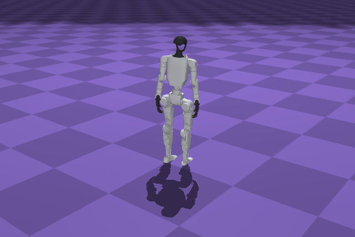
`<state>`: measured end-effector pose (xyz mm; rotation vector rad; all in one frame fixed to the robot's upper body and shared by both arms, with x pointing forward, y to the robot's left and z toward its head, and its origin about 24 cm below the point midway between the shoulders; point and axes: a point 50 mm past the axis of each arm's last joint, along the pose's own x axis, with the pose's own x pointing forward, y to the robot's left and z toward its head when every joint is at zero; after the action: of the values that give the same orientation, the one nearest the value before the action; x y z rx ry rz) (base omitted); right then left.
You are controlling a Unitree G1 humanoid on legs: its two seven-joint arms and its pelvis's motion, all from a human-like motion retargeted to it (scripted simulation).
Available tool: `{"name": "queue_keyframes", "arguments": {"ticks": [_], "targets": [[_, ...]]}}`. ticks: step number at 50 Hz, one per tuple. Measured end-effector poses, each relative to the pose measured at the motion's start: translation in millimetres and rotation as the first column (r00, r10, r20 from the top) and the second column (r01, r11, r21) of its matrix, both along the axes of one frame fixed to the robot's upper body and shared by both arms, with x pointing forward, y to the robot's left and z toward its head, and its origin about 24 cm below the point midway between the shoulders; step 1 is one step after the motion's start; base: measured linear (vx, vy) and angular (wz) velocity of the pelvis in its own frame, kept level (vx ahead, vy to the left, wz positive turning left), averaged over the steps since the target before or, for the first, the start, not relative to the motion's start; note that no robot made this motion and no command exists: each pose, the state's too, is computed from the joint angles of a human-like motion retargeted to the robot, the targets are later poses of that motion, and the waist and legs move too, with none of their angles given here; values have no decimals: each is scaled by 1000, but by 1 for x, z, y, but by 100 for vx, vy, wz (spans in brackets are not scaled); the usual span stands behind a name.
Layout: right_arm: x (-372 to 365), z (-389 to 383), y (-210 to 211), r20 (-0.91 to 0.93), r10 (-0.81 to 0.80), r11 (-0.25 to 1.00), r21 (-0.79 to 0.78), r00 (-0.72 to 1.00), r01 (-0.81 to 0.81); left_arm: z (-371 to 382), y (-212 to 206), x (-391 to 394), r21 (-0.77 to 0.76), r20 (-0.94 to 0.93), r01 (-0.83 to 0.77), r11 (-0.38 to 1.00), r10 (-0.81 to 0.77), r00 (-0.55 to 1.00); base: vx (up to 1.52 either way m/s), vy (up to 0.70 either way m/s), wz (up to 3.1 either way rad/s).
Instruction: In place motions
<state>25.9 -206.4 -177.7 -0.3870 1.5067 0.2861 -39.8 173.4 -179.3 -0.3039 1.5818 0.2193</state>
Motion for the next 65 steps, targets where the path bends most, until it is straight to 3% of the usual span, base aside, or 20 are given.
{"name": "queue_keyframes", "arguments": {"ticks": [13,26,65], "targets": [[-10,1,-4,-37,-99,995,-31,994,98,0,7,6,65,9,118,991,-119,993,-2,-2,34],[-27,1,-4,-113,-46,998,-43,993,41,0,3,1,81,5,-43,996,43,999,0,0,14],[-36,2,-8,-125,-86,995,-51,988,80,0,2,3,82,21,-17,996,16,1000,1,1,3]]}}
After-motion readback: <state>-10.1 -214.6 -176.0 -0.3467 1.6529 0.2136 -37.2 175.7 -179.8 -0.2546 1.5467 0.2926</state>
